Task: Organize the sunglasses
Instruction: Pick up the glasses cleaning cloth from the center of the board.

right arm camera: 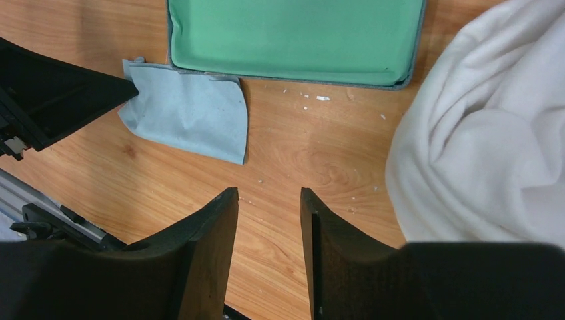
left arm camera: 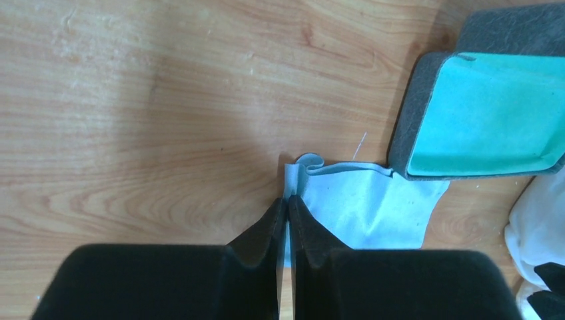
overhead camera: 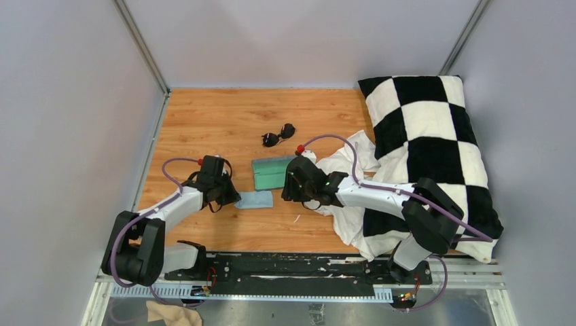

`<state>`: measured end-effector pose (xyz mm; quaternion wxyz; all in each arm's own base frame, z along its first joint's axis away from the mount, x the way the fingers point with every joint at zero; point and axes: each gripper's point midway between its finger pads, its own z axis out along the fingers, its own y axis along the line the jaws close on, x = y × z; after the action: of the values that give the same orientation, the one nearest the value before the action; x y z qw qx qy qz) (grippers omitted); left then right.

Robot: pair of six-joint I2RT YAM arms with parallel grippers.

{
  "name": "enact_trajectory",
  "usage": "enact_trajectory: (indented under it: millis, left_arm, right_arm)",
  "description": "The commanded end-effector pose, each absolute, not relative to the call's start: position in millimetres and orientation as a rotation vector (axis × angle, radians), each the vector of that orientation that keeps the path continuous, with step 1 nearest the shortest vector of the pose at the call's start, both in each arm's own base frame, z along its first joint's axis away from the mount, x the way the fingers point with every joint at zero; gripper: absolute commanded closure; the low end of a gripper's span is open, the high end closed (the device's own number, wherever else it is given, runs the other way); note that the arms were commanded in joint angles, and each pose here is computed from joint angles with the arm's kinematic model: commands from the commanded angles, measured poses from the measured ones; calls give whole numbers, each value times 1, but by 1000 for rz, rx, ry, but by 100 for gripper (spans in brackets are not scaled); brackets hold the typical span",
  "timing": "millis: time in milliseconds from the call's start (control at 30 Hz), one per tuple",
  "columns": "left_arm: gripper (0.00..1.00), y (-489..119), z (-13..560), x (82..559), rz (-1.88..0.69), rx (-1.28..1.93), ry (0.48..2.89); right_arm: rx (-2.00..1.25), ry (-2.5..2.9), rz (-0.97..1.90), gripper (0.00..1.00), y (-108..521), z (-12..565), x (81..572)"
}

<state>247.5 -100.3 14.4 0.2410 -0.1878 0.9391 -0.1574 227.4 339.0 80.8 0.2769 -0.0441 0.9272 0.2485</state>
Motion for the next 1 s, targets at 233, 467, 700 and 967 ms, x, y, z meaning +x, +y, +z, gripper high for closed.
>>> enact_trajectory:
  millis: [233,467,700,967]
  left_arm:
    - [100,-85,2,201,-342,-531,2685]
    - [100,-86,6,200,-360,-513,2675]
    - [65,-76,14,197,-289,-534,2660]
    - [67,-69,22,193,-265,-577,2618]
  right_arm:
    - [-199,2535,680,54,377,64,213]
    - [-297,2597,588,59,387,35,213]
    - [-342,2642,571,59,397,21,209]
    - [-375,2666,552,61,405,12,206]
